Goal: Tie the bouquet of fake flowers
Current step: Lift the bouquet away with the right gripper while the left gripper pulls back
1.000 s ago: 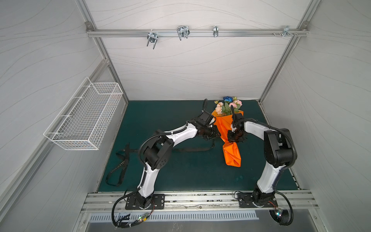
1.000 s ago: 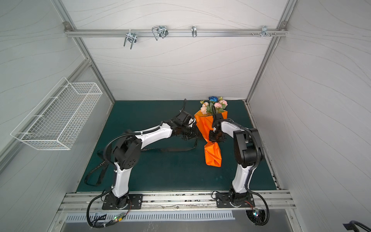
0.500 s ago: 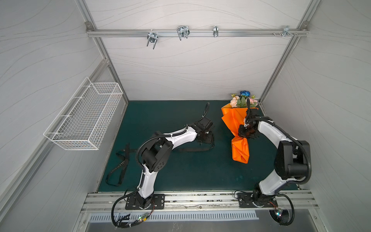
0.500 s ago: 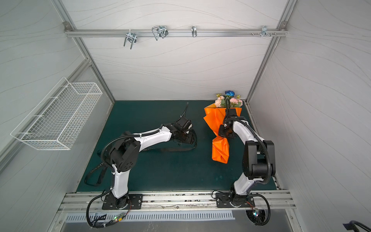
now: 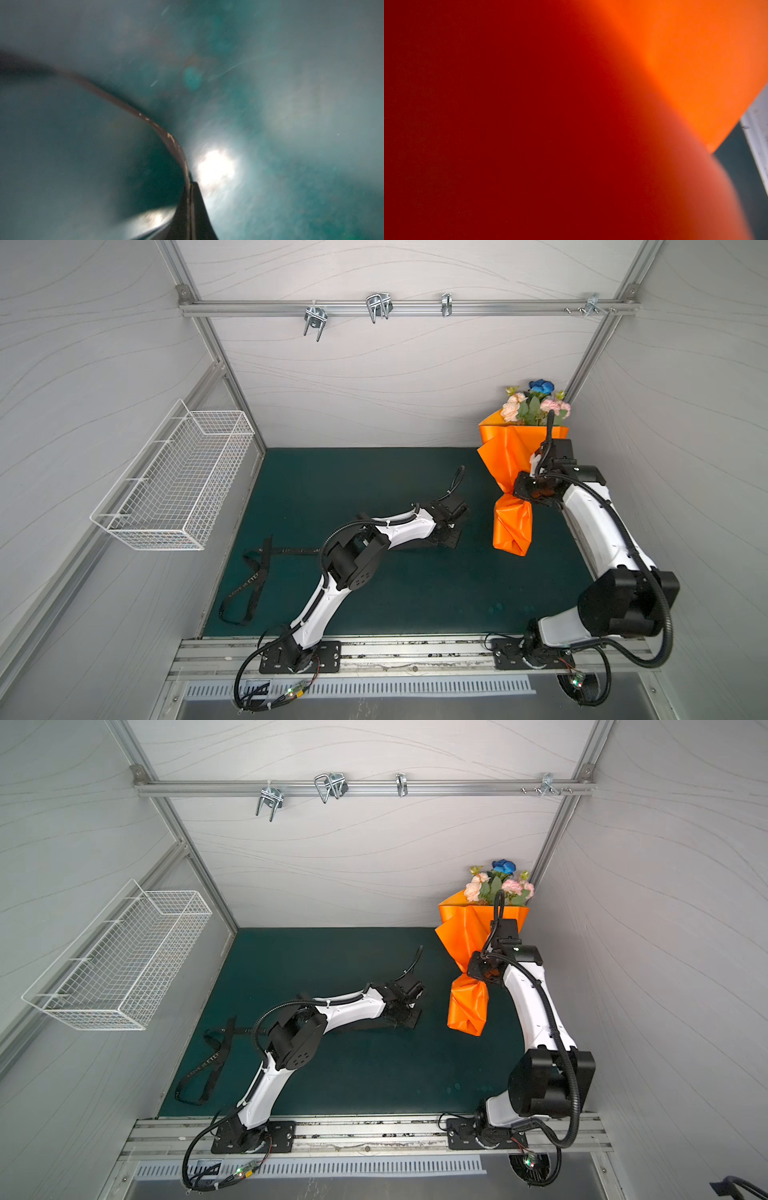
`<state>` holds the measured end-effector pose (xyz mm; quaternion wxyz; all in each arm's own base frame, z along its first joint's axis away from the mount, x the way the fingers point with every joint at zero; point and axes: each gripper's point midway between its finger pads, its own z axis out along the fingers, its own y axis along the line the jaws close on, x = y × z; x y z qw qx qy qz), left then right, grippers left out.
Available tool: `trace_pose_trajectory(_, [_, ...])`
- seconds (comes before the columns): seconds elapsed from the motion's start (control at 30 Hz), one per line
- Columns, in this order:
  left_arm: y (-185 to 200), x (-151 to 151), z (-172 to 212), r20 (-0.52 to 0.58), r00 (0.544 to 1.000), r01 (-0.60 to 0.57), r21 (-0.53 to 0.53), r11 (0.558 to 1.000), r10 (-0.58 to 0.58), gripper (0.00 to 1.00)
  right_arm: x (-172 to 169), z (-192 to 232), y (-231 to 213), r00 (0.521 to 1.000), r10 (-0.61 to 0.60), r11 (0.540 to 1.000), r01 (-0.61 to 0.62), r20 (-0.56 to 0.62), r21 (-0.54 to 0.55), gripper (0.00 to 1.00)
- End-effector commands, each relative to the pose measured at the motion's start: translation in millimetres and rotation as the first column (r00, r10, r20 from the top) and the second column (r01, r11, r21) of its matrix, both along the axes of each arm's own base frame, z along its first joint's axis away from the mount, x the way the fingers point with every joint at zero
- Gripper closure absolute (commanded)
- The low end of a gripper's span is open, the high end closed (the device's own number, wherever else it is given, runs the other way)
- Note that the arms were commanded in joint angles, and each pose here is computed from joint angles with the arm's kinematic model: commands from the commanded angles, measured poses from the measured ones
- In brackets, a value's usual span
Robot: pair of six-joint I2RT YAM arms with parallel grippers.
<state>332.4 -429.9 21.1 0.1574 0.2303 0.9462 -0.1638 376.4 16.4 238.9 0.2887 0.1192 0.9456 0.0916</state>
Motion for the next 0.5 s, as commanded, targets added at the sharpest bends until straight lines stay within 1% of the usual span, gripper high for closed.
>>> trace_pose_trajectory(0.0, [-53.9,-0.1,20.1,0.014,0.998,0.055,-0.147,0.988,-0.054,1.0,-2.8,52.0,-10.3,0.995,-0.009,1.0,0.007,0.1,0.02,1.0])
trace_pose_trajectory(0.07, [-84.3,0.6,36.5,0.022,0.997,0.075,-0.246,0.966,-0.072,1.0,0.8,73.4,-14.5,0.99,-0.017,0.999,0.013,0.137,0.032,1.0])
trace_pose_trajectory(0.17, [-127.2,6.7,63.3,0.03,0.997,0.073,-0.399,0.914,-0.066,1.0,4.7,97.8,-19.5,0.984,-0.025,0.999,0.018,0.174,0.043,1.0])
trace_pose_trajectory(0.27, [-171.2,5.5,92.4,0.032,0.996,0.091,-0.542,0.835,-0.087,1.0,7.1,118.6,-23.5,0.977,-0.033,0.997,0.017,0.212,0.074,1.0])
trace_pose_trajectory(0.3, [-183.0,2.2,100.3,0.033,0.995,0.099,-0.574,0.813,-0.098,1.0,7.1,123.1,-23.8,0.975,-0.032,0.997,0.015,0.219,0.082,1.0])
trace_pose_trajectory(0.4, [-214.9,-11.8,124.4,0.036,0.989,0.13,-0.676,0.725,-0.143,1.0,6.4,135.1,-24.8,0.97,-0.03,0.996,0.008,0.24,0.092,1.0])
trace_pose_trajectory(0.43, [-222.2,-16.3,131.9,0.03,0.987,0.133,-0.71,0.691,-0.159,0.91,6.0,137.5,-24.9,0.969,-0.03,0.996,0.007,0.245,0.094,1.0])
trace_pose_trajectory(0.47, [-225.3,-18.2,132.7,0.013,0.986,0.123,-0.729,0.674,-0.167,0.7,5.3,138.8,-25.0,0.969,-0.029,0.996,0.006,0.247,0.094,1.0])
